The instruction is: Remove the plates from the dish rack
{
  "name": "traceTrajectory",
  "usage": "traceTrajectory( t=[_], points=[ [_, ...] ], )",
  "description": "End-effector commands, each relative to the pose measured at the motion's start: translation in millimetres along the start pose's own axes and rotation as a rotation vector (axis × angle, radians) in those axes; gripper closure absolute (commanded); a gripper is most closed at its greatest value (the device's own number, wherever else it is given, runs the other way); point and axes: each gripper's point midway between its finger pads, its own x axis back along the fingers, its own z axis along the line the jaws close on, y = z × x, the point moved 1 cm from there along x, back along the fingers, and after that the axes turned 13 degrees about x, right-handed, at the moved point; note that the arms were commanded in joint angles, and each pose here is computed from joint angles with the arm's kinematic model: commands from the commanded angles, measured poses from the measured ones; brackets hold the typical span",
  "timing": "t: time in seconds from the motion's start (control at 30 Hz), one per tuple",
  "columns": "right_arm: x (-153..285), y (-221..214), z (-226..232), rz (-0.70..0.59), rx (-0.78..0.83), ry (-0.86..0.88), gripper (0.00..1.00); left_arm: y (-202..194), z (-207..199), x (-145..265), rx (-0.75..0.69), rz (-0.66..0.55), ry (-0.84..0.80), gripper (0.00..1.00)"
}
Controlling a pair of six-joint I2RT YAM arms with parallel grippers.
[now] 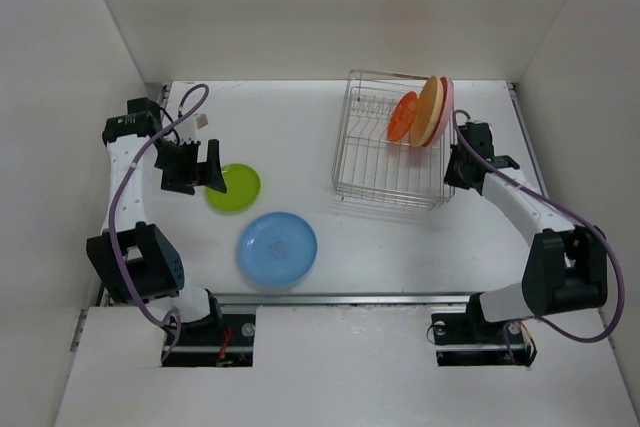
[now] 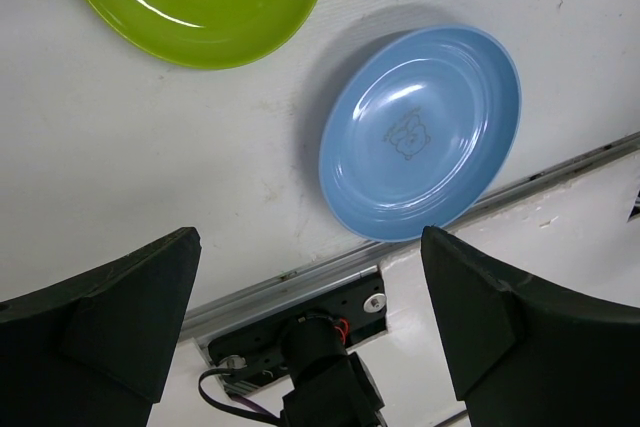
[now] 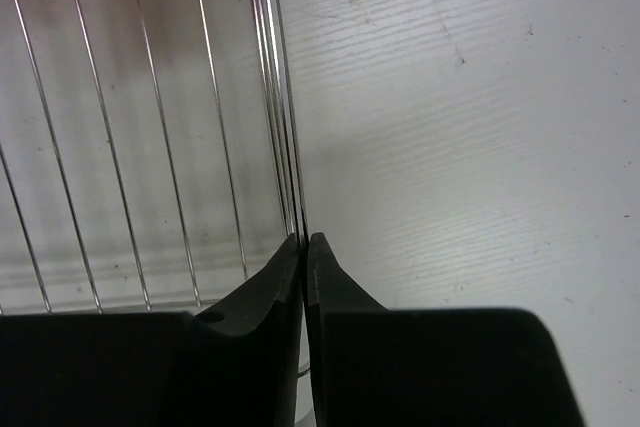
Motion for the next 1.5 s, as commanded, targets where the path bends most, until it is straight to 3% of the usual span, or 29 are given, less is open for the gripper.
traceTrajectory(
  t=[0.0, 0.47, 0.57, 0.8, 1.0, 1.23, 1.4, 1.47],
  points=[
    [12.2, 17.3, -17.1, -0.075, -0.032, -0.09, 0.94, -4.6, -5.0, 6.2, -0.023, -0.014, -0.016, 0.1],
    [9.3, 13.5, 29.2, -0.142, 0.149, 0.098, 0.92, -4.6, -5.0, 6.2, -0.023, -0.014, -0.016, 0.1],
    [6.6, 20.4, 23.9, -0.139, 0.138, 0.054, 0.92, -4.6, -5.0, 6.2, -0.023, -0.014, -0.016, 0.1],
    [-13.3, 32.5, 3.8, -0.064, 0.065, -0.071, 0.77, -4.9, -6.0, 8.2, -0.028, -0.022, -0.015, 0.1],
    [-4.4, 44.3, -35.8, -0.072, 0.0, -0.293, 0.76, -4.9, -6.0, 8.2, -0.028, -0.022, -0.015, 0.1],
    [2.1, 44.5, -59.0, -0.062, -0.007, -0.424, 0.73, -4.9, -6.0, 8.2, -0.028, -0.022, -0.015, 0.1],
    [7.7, 56.2, -69.6, -0.082, -0.033, -0.453, 0.71, -4.9, -6.0, 8.2, -0.028, -0.022, -0.015, 0.1],
    [12.8, 67.9, -57.8, -0.128, -0.034, -0.363, 0.68, -4.9, -6.0, 8.2, -0.028, -0.022, -0.015, 0.1]
  ],
)
